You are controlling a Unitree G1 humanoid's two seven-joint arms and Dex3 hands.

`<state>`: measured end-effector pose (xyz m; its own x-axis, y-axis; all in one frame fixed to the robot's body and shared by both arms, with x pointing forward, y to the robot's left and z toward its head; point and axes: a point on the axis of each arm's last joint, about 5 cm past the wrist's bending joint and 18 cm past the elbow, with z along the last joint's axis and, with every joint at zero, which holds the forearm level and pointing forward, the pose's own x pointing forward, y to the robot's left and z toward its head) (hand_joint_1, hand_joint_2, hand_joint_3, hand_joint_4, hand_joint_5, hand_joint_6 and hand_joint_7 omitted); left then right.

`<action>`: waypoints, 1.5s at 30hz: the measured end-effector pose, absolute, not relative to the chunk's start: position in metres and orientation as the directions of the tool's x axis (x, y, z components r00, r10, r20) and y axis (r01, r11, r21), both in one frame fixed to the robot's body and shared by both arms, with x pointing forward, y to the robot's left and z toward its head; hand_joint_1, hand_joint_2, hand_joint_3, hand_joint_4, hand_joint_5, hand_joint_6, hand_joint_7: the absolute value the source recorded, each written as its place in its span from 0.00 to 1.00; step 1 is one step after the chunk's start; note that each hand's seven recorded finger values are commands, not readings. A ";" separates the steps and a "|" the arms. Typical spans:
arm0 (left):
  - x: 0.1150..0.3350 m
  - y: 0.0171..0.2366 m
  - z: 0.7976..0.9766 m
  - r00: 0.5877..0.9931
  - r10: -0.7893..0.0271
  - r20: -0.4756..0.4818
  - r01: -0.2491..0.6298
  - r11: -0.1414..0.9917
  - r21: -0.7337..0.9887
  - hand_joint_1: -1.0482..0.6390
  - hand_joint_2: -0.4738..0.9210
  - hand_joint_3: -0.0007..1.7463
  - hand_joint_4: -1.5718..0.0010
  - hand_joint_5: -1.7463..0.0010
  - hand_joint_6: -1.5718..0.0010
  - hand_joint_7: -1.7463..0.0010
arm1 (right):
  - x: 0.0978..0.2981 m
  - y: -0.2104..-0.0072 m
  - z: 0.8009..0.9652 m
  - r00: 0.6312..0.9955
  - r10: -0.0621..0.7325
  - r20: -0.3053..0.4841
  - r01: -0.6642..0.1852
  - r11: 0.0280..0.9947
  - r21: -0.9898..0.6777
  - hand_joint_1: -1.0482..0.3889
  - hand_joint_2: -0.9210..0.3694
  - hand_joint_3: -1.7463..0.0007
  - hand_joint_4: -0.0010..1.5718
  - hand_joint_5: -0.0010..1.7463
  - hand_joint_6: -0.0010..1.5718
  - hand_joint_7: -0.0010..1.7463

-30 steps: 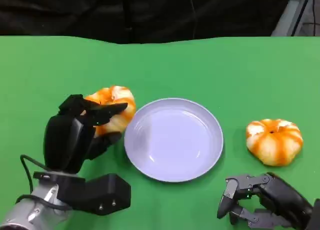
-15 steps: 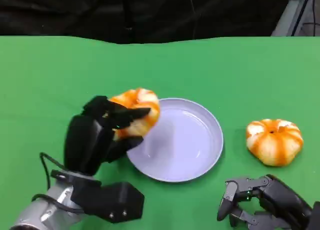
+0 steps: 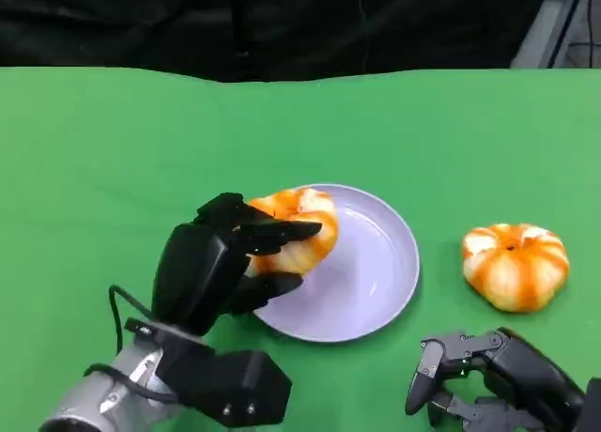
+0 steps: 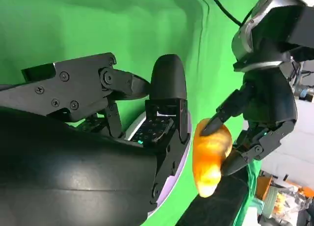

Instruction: Grasp the bread from the table and place it into the plate.

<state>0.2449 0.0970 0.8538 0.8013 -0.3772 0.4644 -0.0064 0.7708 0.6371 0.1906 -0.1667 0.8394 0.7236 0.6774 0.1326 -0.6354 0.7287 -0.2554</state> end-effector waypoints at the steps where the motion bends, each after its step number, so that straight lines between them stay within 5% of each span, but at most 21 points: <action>1: 0.246 0.095 0.855 0.800 -0.389 0.456 0.012 0.771 0.637 0.60 0.99 0.00 0.53 0.33 0.23 0.95 | 0.191 -0.166 0.839 0.723 0.678 0.132 -0.636 0.728 -0.256 0.69 0.02 0.70 0.45 0.90 0.51 0.62; 12: 0.253 0.087 0.858 0.792 -0.468 0.392 0.107 0.739 0.665 0.59 1.00 0.00 0.53 0.37 0.24 0.96 | 0.190 -0.165 0.839 0.719 0.683 0.128 -0.640 0.723 -0.262 0.68 0.04 0.69 0.45 0.91 0.51 0.62; 18: 0.258 0.085 0.860 0.789 -0.504 0.353 0.148 0.713 0.686 0.60 1.00 0.01 0.58 0.29 0.25 0.95 | 0.190 -0.162 0.839 0.718 0.685 0.126 -0.641 0.720 -0.266 0.68 0.03 0.69 0.44 0.91 0.50 0.62; 24: 0.264 0.080 0.866 0.779 -0.534 0.329 0.185 0.696 0.694 0.61 1.00 0.01 0.52 0.43 0.25 0.97 | 0.190 -0.161 0.839 0.717 0.686 0.126 -0.642 0.719 -0.266 0.68 0.03 0.70 0.44 0.91 0.50 0.62; 40: 0.270 0.077 0.865 0.784 -0.581 0.219 0.257 0.624 0.738 0.63 0.98 0.00 0.50 0.44 0.23 0.98 | 0.190 -0.159 0.839 0.712 0.690 0.127 -0.646 0.715 -0.267 0.68 0.02 0.70 0.44 0.91 0.49 0.62; 45: 0.271 0.075 0.865 0.782 -0.588 0.208 0.263 0.613 0.745 0.62 0.99 0.00 0.48 0.51 0.25 0.99 | 0.190 -0.158 0.839 0.712 0.690 0.129 -0.646 0.716 -0.265 0.68 0.02 0.70 0.44 0.91 0.50 0.62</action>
